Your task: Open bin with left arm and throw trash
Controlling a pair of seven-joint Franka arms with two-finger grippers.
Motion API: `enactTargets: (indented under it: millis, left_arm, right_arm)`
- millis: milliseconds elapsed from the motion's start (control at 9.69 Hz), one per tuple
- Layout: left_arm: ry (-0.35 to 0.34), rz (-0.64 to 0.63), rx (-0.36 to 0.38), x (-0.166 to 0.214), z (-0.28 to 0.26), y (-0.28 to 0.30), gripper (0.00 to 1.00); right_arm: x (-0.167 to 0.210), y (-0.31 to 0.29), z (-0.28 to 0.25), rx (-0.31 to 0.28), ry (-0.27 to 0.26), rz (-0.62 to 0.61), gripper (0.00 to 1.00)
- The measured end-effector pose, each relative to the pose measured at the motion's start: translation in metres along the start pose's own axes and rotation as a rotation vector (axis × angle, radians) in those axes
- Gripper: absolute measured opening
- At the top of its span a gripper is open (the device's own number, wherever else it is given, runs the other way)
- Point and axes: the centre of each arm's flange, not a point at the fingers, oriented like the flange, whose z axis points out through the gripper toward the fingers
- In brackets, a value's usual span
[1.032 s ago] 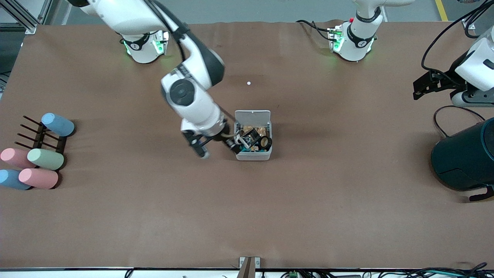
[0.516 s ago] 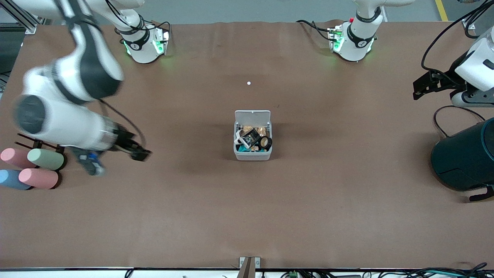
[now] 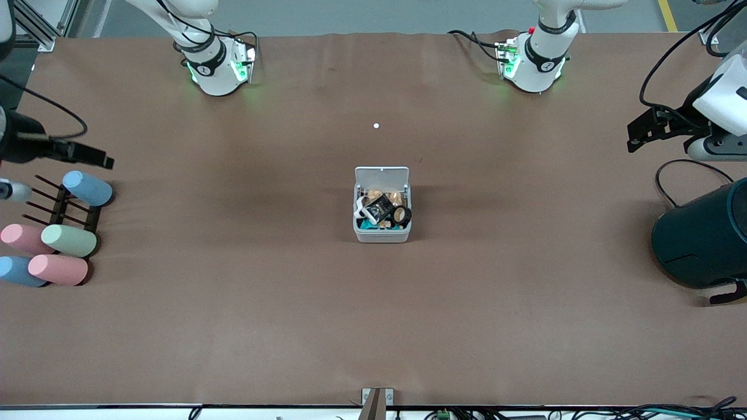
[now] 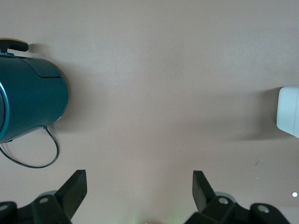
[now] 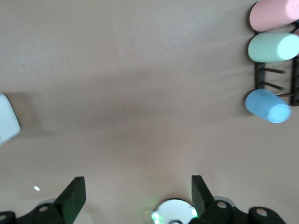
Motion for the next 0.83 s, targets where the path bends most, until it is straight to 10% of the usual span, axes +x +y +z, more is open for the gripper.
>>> enactTargets:
  millis: [825]
  left_arm:
    - [-0.006, 0.000, 0.000, 0.007, 0.006, 0.000, 1.00]
  right_arm:
    - [-0.042, -0.008, -0.040, -0.032, 0.065, -0.055, 1.00]
